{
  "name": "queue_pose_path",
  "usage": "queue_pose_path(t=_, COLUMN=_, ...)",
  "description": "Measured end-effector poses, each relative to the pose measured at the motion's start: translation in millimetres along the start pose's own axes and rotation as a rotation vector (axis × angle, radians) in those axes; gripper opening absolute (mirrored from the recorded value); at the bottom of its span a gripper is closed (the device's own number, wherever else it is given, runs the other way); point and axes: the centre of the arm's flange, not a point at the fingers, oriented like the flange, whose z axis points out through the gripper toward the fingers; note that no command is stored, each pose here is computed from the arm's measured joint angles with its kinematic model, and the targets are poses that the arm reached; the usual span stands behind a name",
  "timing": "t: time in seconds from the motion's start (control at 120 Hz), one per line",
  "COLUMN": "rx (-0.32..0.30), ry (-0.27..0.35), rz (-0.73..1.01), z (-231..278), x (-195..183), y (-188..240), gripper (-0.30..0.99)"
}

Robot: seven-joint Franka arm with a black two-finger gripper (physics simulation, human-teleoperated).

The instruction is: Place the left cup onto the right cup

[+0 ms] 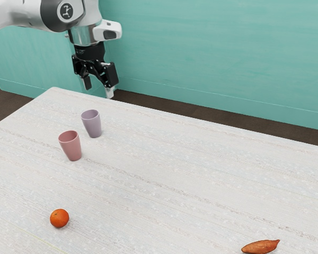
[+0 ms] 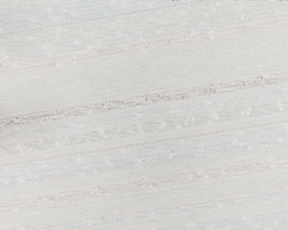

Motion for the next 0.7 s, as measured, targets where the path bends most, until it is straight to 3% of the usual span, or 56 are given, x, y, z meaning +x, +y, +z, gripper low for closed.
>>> queue_pose_path(t=0.333, rx=0.001, ry=0.011, rz=-0.025, z=20, x=11, y=-16, gripper=0.69)
queue_pose_path(t=0.7, rx=0.003, ry=-0.038, rz=-0.132, z=95, x=42, y=-89, gripper=0.69)
